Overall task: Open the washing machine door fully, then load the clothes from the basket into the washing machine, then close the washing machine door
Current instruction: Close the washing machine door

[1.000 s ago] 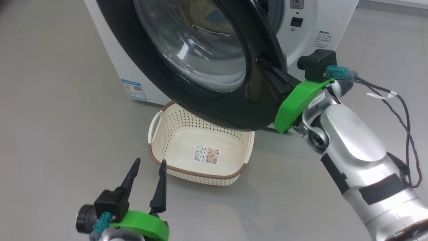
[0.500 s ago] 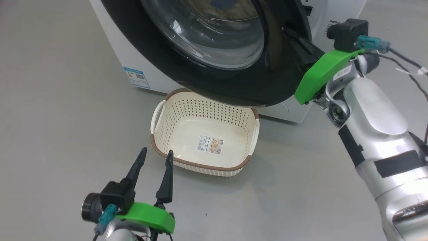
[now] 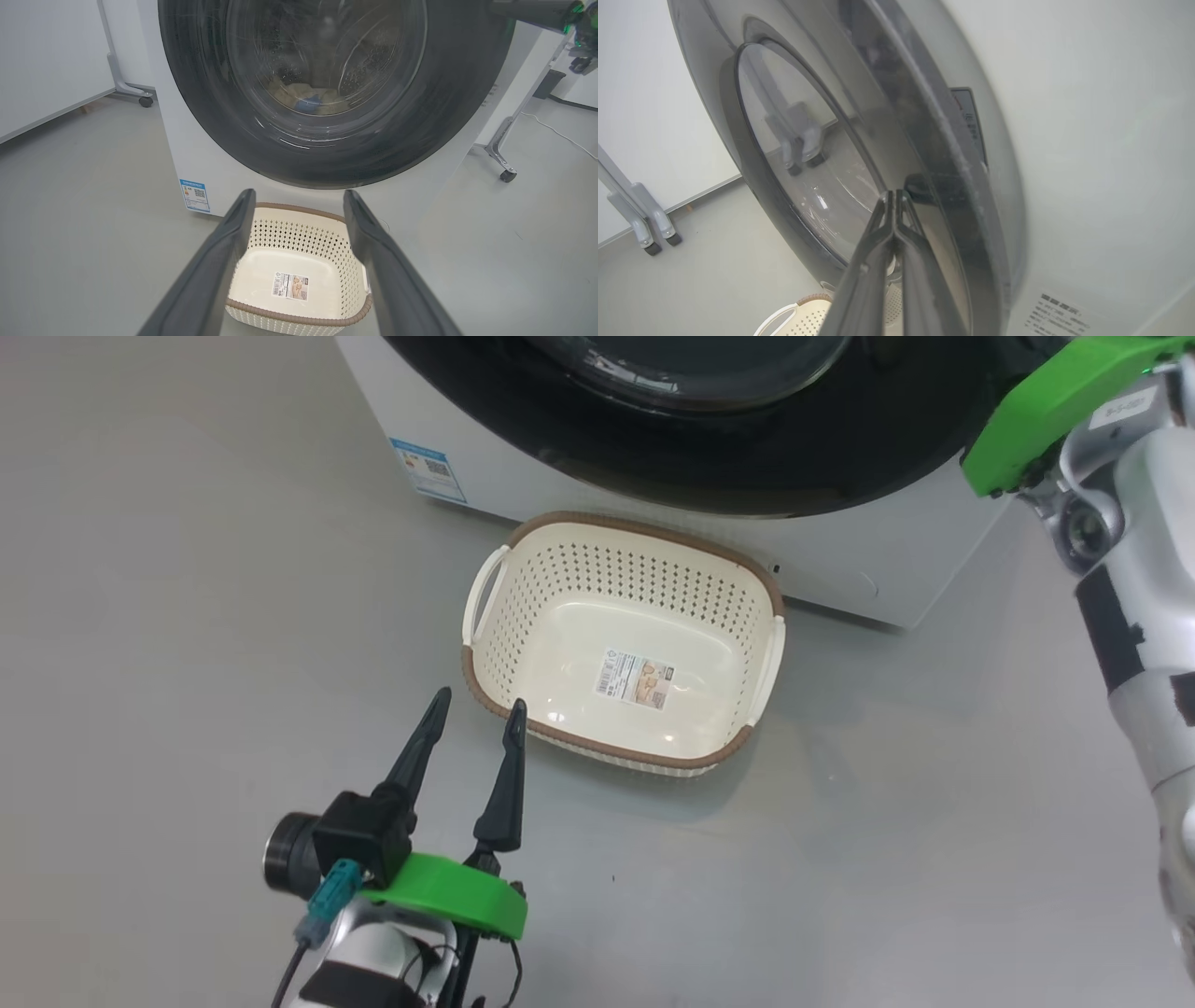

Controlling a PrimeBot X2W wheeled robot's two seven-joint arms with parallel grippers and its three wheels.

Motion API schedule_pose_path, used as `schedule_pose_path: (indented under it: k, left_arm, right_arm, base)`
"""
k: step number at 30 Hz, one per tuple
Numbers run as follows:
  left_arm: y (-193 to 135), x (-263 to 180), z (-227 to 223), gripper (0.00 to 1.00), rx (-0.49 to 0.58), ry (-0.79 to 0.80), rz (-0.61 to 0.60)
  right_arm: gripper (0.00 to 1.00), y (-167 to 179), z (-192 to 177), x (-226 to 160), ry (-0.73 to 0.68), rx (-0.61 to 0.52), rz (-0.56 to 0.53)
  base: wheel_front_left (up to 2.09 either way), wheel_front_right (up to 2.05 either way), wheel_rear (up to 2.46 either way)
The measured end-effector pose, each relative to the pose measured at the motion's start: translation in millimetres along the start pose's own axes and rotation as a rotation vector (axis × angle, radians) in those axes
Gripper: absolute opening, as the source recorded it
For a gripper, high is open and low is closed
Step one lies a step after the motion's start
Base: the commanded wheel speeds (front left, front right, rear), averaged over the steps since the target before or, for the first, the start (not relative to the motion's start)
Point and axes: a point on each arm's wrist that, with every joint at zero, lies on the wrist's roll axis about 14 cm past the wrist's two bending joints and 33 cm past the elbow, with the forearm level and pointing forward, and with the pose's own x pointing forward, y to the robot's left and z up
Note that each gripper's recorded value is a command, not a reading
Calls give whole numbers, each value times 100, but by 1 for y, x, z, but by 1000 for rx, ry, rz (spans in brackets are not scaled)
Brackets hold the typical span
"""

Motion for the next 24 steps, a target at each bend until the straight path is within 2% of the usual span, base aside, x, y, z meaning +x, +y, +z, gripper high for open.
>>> schedule_pose_path:
  k: [11, 24]
  left_arm:
    - [8, 0, -6, 100, 3, 17, 28]
    - [2, 3, 0, 100, 16, -7, 4]
  right_arm:
    - [0, -3, -22, 16, 46, 6, -6]
    - [0, 20, 7, 5, -39, -60, 55]
  base:
    - [0, 0, 0]
    - [0, 0, 0]
